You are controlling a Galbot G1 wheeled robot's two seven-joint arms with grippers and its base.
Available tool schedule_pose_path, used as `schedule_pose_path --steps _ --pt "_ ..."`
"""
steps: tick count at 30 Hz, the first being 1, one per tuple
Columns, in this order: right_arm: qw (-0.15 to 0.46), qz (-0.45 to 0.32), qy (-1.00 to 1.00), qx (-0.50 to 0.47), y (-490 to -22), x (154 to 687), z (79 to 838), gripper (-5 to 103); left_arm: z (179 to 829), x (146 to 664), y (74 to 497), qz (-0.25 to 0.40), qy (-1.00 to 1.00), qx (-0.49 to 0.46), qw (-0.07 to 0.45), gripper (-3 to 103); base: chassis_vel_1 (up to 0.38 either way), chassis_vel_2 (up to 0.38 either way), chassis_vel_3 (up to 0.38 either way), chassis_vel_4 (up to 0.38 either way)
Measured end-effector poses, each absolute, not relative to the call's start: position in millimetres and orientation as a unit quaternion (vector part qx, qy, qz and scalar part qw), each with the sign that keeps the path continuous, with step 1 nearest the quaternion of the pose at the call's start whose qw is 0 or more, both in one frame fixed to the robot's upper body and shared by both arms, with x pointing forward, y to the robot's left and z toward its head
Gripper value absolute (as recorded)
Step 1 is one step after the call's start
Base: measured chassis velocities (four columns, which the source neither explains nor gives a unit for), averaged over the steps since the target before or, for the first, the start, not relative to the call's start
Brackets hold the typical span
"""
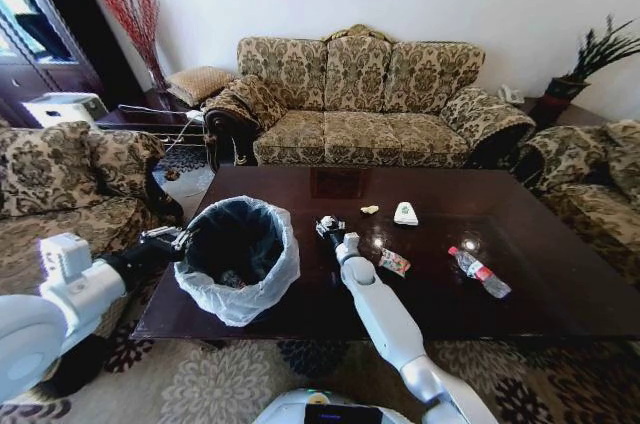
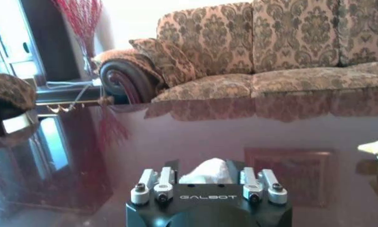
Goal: Move to the front of the table and place the trash on the table into the trash bin.
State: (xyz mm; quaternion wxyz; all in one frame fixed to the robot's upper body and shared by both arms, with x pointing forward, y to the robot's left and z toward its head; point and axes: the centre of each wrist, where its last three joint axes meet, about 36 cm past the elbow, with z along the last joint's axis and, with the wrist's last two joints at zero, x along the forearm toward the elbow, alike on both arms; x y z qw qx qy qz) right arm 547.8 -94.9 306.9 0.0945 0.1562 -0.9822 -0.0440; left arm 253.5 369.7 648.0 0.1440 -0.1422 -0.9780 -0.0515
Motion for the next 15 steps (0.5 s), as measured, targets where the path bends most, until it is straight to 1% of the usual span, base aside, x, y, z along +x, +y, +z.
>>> schedule_pose_path --steps 1,2,3,6,7,8,9,10,11,14,15 --pt "0.096 -0.043 -0.982 0.154 -95 548 306 46 648 253 370 -0.051 -0.978 -0.142 0.144 1 0.0 0.0 0.0 0.0" --pt "0.098 -0.043 -0.983 0.152 -96 549 304 41 648 253 370 -0.05 -0.978 -0.141 0.143 1 0.0 0.0 0.0 0.0" --pt "0.098 -0.043 -0.983 0.152 -96 549 304 41 648 253 370 -0.05 -0.978 -0.141 0.143 1 0.0 0.0 0.0 0.0" --pt "0.106 -0.04 -0.983 0.148 -100 549 300 25 646 251 371 -0.047 -0.979 -0.137 0.143 1 0.0 0.0 0.0 0.0" --pt "0.106 -0.04 -0.983 0.148 -100 549 300 25 646 251 371 -0.047 -0.979 -0.137 0.143 1 0.0 0.0 0.0 0.0" --pt "0.109 -0.039 -0.982 0.147 -101 548 298 19 646 251 372 -0.046 -0.979 -0.136 0.144 1 0.0 0.0 0.0 0.0" --pt "0.11 -0.039 -0.982 0.147 -101 547 297 19 646 251 372 -0.045 -0.979 -0.135 0.144 1 0.0 0.0 0.0 0.0" --pt "0.111 -0.039 -0.982 0.147 -101 546 296 14 646 251 372 -0.045 -0.979 -0.135 0.144 1 0.0 0.0 0.0 0.0" --pt "0.111 -0.039 -0.982 0.147 -101 546 296 14 646 251 372 -0.045 -0.979 -0.135 0.144 1 0.0 0.0 0.0 0.0" --pt "0.111 -0.04 -0.982 0.146 -104 541 296 3 646 251 372 -0.046 -0.979 -0.134 0.144 1 0.0 0.0 0.0 0.0" --pt "0.111 -0.04 -0.982 0.146 -104 541 296 3 646 251 372 -0.046 -0.979 -0.134 0.144 1 0.0 0.0 0.0 0.0"
